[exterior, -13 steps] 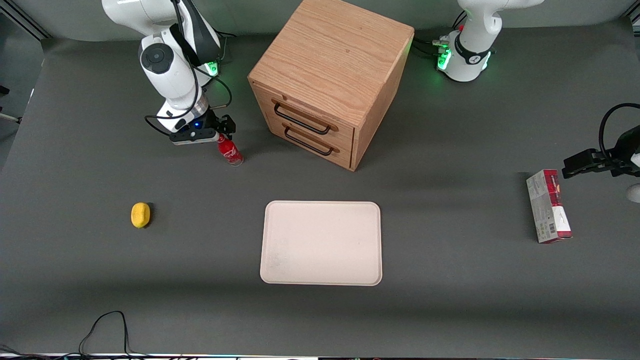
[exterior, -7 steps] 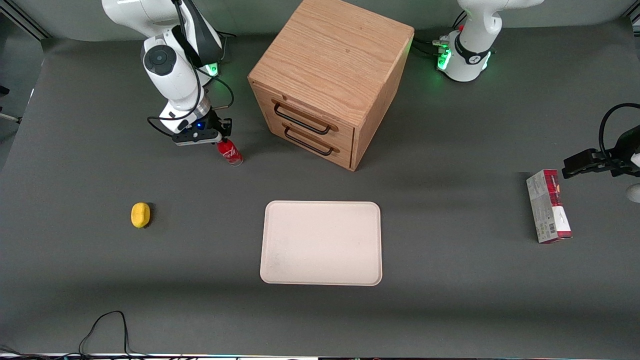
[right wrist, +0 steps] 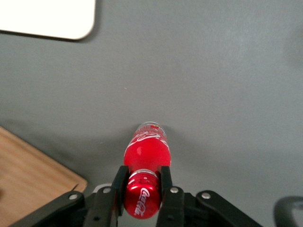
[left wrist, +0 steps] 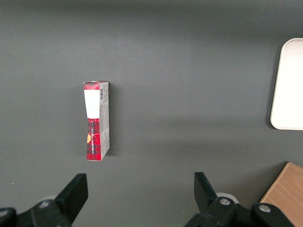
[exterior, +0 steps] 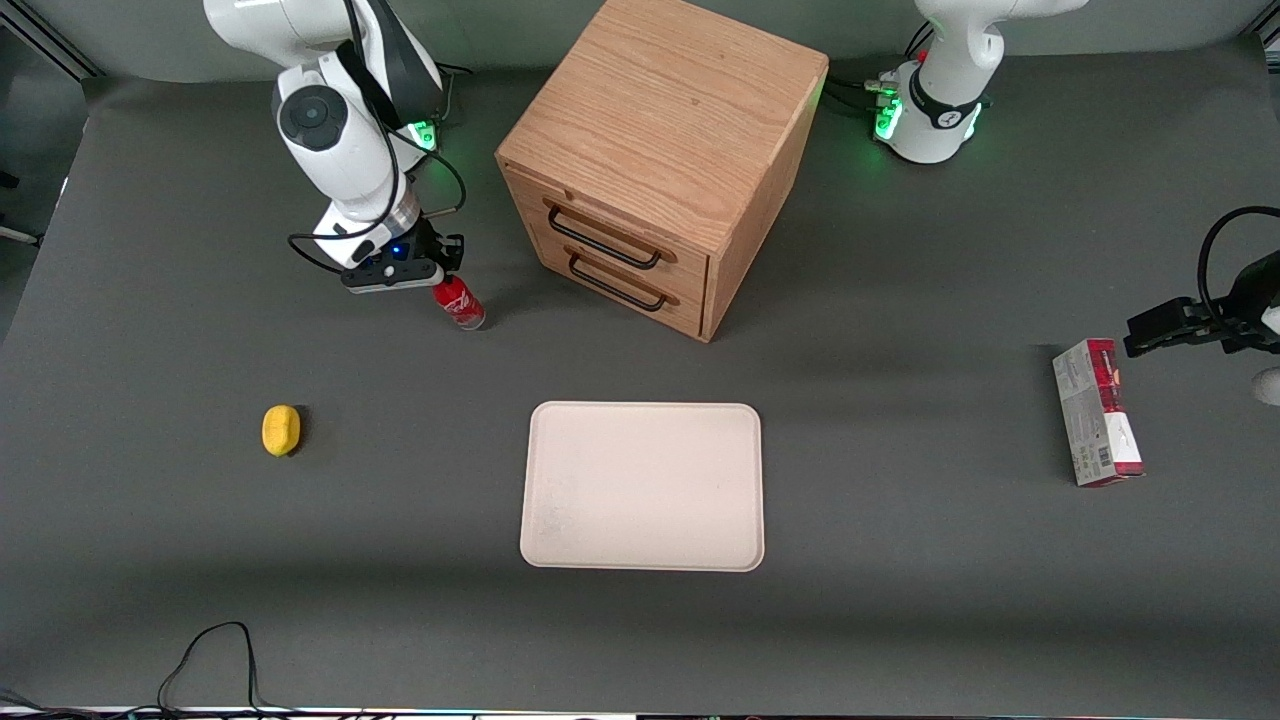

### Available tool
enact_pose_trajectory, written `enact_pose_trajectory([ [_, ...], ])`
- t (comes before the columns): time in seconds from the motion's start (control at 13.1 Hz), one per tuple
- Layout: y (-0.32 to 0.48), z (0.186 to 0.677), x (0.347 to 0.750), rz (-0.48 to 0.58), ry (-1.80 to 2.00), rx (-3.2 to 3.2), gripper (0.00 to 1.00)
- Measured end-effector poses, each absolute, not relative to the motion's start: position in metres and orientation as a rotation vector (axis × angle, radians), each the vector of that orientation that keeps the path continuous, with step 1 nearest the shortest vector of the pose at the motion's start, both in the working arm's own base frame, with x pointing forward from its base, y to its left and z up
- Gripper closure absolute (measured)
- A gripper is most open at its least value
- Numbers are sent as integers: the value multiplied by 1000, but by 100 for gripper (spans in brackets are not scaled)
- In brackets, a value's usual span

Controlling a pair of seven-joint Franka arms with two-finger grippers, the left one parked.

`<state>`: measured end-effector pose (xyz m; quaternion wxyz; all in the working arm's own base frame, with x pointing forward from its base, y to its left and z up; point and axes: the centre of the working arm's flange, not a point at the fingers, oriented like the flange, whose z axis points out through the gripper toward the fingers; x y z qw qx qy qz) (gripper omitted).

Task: Place coke bottle on tray
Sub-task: 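Lift the bottle and carry it with the right gripper to the tray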

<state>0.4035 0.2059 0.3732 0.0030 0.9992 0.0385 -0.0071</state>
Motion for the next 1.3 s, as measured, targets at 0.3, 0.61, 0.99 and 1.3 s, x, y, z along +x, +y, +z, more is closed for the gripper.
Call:
enact_pose_trajectory([
  [0.3, 217, 474, 454, -78, 94, 3154, 69],
  [0.61, 221, 556, 520, -127, 99, 3182, 69],
  [0.99, 226, 587, 599, -140, 137, 3180, 69],
  [1.3, 252, 554, 645, -89, 186, 3180, 69],
])
